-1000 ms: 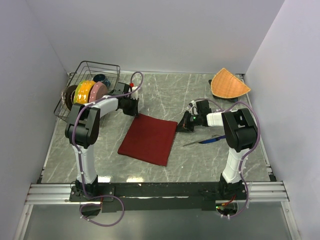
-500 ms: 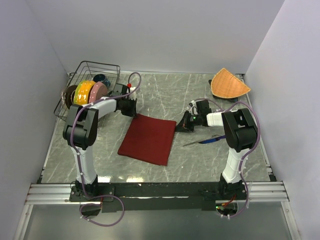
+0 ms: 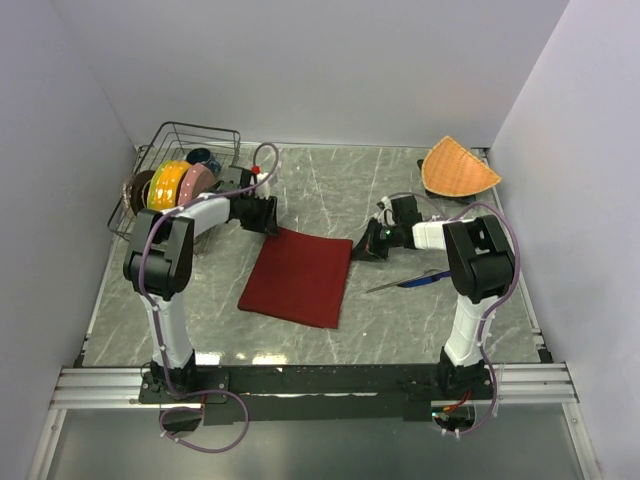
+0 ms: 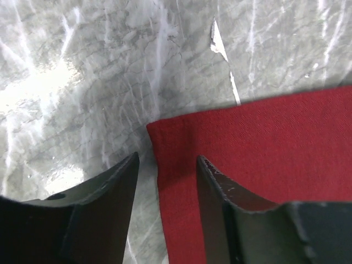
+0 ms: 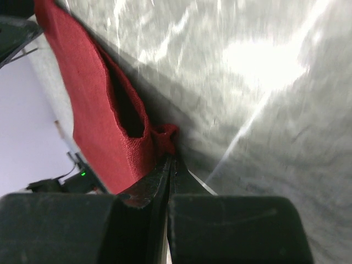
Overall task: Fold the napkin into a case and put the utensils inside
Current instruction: Smooth out the lower triangle-folded napkin at the center of the board.
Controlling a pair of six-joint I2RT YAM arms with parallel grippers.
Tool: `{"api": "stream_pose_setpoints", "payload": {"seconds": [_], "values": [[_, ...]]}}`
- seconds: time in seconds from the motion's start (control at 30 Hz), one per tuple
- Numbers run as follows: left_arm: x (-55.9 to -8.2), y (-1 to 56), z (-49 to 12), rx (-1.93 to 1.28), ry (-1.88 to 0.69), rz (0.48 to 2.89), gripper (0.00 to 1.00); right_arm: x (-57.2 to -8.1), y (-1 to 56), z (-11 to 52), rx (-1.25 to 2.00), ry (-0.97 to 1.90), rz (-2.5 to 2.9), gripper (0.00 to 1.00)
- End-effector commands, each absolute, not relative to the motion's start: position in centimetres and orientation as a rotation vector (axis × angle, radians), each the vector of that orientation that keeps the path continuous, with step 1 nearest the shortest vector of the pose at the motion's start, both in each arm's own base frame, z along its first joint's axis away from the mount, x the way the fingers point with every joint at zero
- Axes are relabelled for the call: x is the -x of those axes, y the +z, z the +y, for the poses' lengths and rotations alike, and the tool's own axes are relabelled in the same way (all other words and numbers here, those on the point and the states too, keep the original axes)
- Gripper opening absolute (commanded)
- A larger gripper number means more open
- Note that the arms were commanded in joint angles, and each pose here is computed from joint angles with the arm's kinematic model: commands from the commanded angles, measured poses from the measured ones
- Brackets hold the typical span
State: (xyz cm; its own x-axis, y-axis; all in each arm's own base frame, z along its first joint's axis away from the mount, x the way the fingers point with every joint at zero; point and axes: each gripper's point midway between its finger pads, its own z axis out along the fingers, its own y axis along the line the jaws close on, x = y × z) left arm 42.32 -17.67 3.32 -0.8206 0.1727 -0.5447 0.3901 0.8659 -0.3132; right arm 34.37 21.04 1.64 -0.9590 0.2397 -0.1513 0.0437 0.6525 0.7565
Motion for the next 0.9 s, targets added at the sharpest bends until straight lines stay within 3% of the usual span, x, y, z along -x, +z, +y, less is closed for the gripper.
{"api": "stream_pose_setpoints", "payload": {"seconds": [0.0,0.13,0.23,0.3,0.37,0.5,0.63,0.87], "values": [[-42.9,8.4,-17.4,-0.401,-0.645,2.414,0.53,-36.8,1.1,20.4,-0.112,1.039,2.623,0.00],[-41.0,10.5,-17.4,-0.562,-0.697,2.358,0.56,-37.6,2.1,20.5,0.001,1.001,2.650,0.11],[-38.4,11.7,-17.4,-0.753,-0.722,2.308,0.56,-37.7,3.6,19.8,0.079,0.946,2.658,0.24],[-36.3,12.0,-16.7,-0.918,-0.694,2.262,0.56,-38.0,6.2,19.4,0.148,0.912,2.613,0.41],[-34.7,12.6,-16.4,-1.024,-0.689,2.220,0.56,-37.1,8.1,18.6,0.218,0.871,2.616,0.49],[-30.9,11.3,-15.8,-1.253,-0.692,2.186,0.52,-35.6,11.6,17.5,0.317,0.811,2.596,0.50],[-28.1,9.3,-16.6,-1.411,-0.652,2.172,0.43,-32.7,14.9,20.0,0.356,1.037,2.566,0.47],[-24.2,5.1,-15.3,-1.576,-0.550,2.221,0.34,-25.4,11.1,25.0,0.380,1.273,2.693,0.45]]}}
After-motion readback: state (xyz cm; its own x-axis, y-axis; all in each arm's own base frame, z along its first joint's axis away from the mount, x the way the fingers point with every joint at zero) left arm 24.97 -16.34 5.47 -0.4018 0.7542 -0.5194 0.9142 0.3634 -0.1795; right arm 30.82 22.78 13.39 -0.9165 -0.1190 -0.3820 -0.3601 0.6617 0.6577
